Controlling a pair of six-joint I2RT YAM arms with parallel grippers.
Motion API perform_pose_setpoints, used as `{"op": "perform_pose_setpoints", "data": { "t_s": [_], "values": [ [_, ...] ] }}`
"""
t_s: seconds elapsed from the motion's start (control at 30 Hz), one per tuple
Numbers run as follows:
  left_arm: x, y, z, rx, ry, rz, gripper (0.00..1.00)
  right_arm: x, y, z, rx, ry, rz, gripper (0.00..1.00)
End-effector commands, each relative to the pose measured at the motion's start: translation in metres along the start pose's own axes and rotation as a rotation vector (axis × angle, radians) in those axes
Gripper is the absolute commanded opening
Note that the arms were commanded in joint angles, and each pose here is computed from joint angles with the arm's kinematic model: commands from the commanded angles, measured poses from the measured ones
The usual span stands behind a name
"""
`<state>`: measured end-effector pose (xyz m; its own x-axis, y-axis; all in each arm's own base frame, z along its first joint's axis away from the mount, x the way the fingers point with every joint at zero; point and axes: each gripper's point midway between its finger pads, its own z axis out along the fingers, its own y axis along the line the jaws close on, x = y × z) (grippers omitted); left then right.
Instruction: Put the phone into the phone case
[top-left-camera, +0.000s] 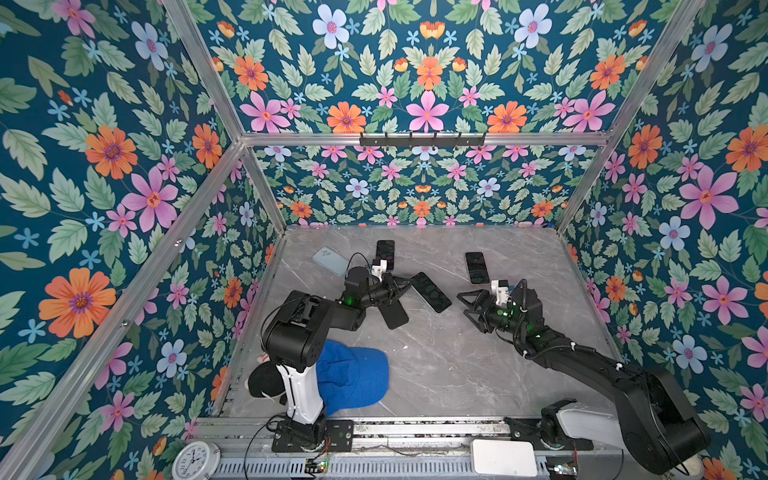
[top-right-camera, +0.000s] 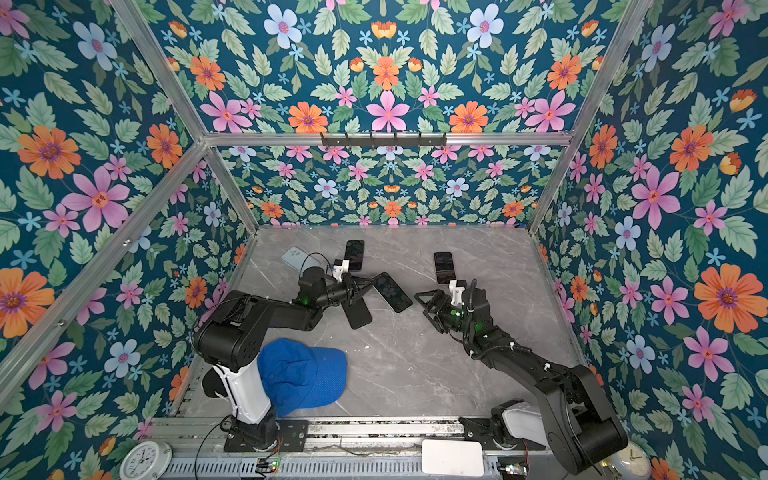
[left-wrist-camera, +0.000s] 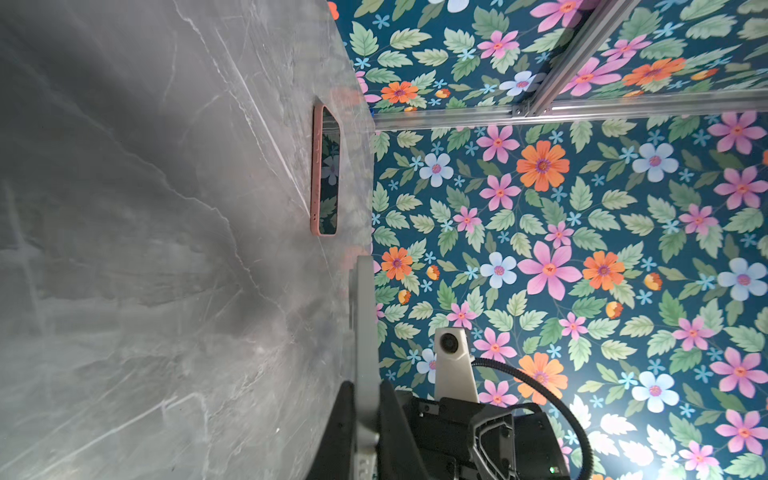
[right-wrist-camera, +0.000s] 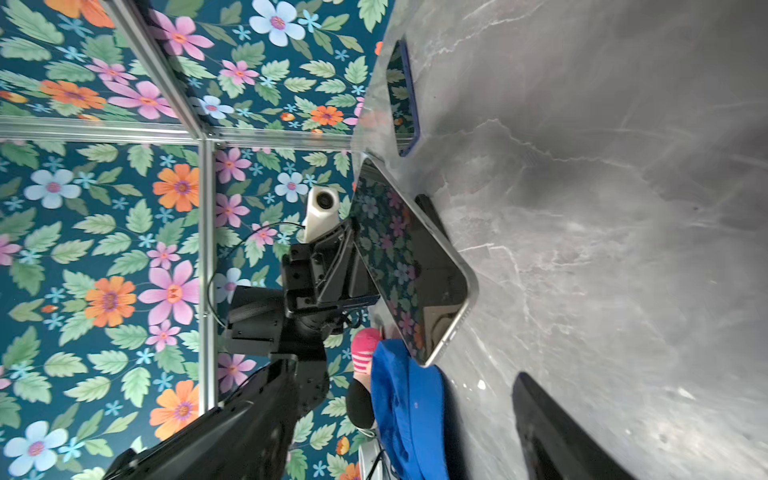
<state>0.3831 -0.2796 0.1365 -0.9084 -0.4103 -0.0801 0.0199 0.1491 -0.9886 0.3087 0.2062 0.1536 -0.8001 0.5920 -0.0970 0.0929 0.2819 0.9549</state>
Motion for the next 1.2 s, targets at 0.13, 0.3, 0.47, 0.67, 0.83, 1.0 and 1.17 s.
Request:
{"op": "perform_pose_setpoints", "data": {
  "t_s": [0.13,0.3,0.47,0.67,0.83,1.0,1.17],
  "values": [
    [-0.006,-0.038,-0.002,0.178,-0.030,-0.007,0.03,-0.005,0.021,0.012,-0.178,0.016,0.083,0.74],
    [-0.005,-0.041,-0.001,0.188,-0.030,-0.008,0.03,-0.008,0.023,0.022,-0.246,0.030,0.110,0.63],
    [-0.005,-0.040,0.000,0.192,-0.029,-0.014,0.03,-0.009,0.020,0.027,-0.288,0.038,0.135,0.48],
    [-0.004,-0.038,0.003,0.193,-0.027,-0.021,0.03,-0.008,0.015,0.034,-0.302,0.053,0.153,0.37],
    [-0.003,-0.037,0.004,0.199,-0.025,-0.028,0.03,-0.004,0.022,0.038,-0.311,0.067,0.136,0.32],
    [-0.002,-0.037,0.004,0.200,-0.024,-0.028,0.03,-0.005,0.021,0.036,-0.300,0.057,0.130,0.26],
    [-0.002,-0.037,0.004,0.199,-0.024,-0.028,0.03,-0.005,0.020,0.036,-0.291,0.054,0.130,0.20]
  ]
}}
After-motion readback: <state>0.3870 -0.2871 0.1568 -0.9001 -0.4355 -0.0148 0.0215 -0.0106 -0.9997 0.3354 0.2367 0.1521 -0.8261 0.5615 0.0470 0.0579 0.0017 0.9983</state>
